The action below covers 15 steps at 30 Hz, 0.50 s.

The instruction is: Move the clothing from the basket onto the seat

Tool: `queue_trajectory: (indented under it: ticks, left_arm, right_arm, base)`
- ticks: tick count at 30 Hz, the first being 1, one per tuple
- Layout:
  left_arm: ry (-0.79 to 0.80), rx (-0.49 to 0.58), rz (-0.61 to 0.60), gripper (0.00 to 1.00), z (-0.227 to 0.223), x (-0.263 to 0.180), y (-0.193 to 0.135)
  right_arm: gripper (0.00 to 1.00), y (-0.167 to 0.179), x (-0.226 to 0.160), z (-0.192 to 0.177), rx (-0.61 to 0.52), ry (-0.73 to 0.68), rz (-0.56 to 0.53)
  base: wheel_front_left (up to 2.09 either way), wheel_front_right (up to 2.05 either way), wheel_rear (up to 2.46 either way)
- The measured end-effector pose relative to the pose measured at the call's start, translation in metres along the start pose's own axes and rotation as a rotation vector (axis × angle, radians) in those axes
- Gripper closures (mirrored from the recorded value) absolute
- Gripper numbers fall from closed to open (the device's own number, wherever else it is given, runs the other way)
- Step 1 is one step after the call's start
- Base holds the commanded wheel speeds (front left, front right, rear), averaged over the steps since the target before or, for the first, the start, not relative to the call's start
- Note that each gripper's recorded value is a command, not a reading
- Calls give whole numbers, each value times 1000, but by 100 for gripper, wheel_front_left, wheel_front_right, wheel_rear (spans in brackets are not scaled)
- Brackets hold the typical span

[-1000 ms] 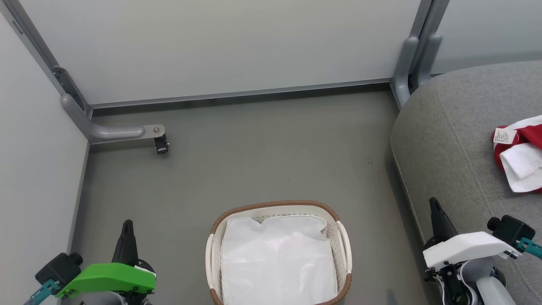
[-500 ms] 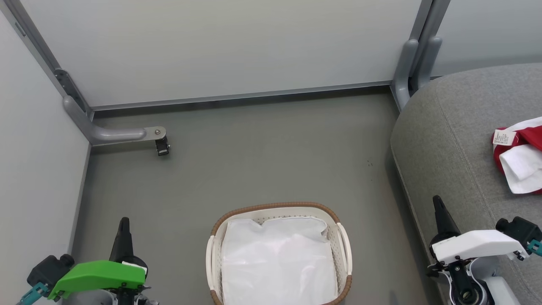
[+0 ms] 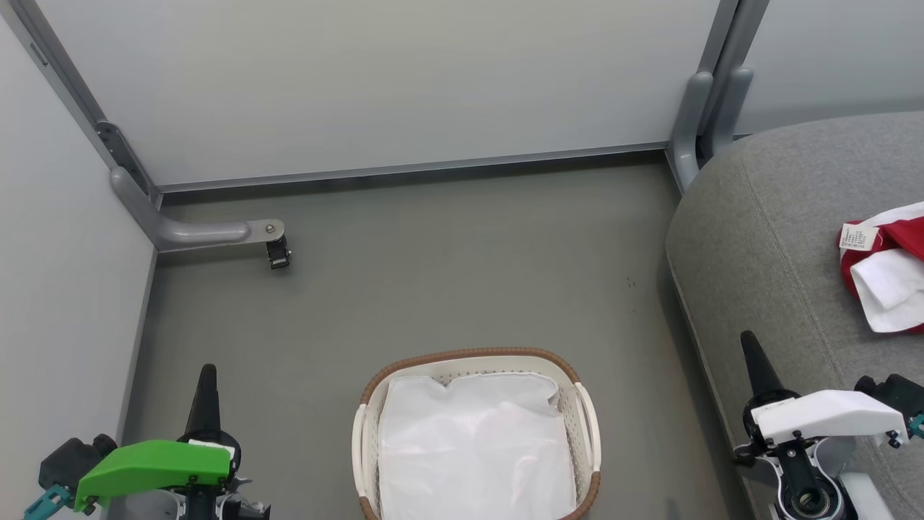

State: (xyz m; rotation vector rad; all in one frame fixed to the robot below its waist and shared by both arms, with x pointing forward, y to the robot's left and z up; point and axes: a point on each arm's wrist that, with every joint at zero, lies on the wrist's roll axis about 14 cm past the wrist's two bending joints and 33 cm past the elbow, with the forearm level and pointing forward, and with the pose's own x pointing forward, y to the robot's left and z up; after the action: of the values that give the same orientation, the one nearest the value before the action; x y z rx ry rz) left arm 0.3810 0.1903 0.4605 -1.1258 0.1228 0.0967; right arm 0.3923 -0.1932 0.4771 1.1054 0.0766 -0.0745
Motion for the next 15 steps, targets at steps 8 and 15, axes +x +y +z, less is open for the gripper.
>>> queue_trajectory:
  ticks: [8, 15]
  left_arm:
    - [-4, -77, -18, 100, 4, 1, -6]
    - [-7, -139, -28, 100, 7, 1, -9]
  right_arm:
    - [100, 3, 0, 3, 79, -3, 11]
    - [100, 5, -1, 5, 143, -3, 19]
  base:
    - [0, 0, 0]
    - [0, 0, 0]
